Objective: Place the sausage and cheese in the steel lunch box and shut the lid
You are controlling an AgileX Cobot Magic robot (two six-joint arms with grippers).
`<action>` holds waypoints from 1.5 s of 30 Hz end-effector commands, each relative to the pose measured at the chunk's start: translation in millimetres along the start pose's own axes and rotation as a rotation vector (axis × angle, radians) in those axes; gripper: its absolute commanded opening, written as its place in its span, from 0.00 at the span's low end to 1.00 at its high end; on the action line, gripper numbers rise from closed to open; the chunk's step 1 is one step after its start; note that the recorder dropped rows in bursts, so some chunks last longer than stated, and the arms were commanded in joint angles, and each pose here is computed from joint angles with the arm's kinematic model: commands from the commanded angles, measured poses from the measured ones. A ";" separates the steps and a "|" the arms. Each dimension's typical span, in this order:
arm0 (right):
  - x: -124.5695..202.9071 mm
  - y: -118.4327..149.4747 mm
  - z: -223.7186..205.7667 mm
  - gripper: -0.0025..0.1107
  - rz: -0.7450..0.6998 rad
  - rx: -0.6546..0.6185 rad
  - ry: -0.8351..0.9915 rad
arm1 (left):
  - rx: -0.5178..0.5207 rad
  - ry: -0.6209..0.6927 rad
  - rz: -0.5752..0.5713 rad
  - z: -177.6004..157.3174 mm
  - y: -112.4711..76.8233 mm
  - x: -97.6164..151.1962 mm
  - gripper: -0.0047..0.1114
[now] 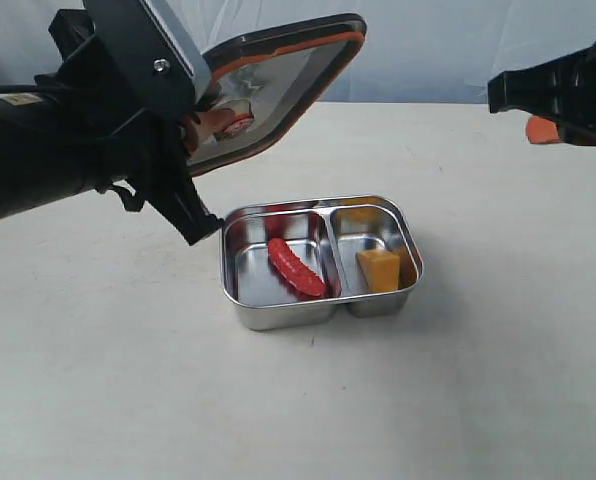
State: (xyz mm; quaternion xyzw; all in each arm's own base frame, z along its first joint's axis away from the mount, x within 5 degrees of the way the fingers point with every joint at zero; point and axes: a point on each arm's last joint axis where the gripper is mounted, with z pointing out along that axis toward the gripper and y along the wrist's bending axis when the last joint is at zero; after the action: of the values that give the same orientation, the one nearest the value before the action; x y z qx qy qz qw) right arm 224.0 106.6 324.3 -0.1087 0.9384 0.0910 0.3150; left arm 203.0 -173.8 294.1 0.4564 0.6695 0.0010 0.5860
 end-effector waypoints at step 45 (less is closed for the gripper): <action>-1.8 9.1 91.6 0.54 0.389 -1.053 0.229 | -0.333 0.303 0.592 60.7 -119.2 -5.5 0.04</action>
State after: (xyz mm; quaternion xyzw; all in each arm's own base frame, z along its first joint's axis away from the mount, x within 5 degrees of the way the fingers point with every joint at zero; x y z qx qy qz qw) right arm 276.0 135.7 253.3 -0.0982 0.8014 0.5813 0.1005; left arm 180.8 -266.6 214.7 0.5081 0.6068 0.3336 0.5122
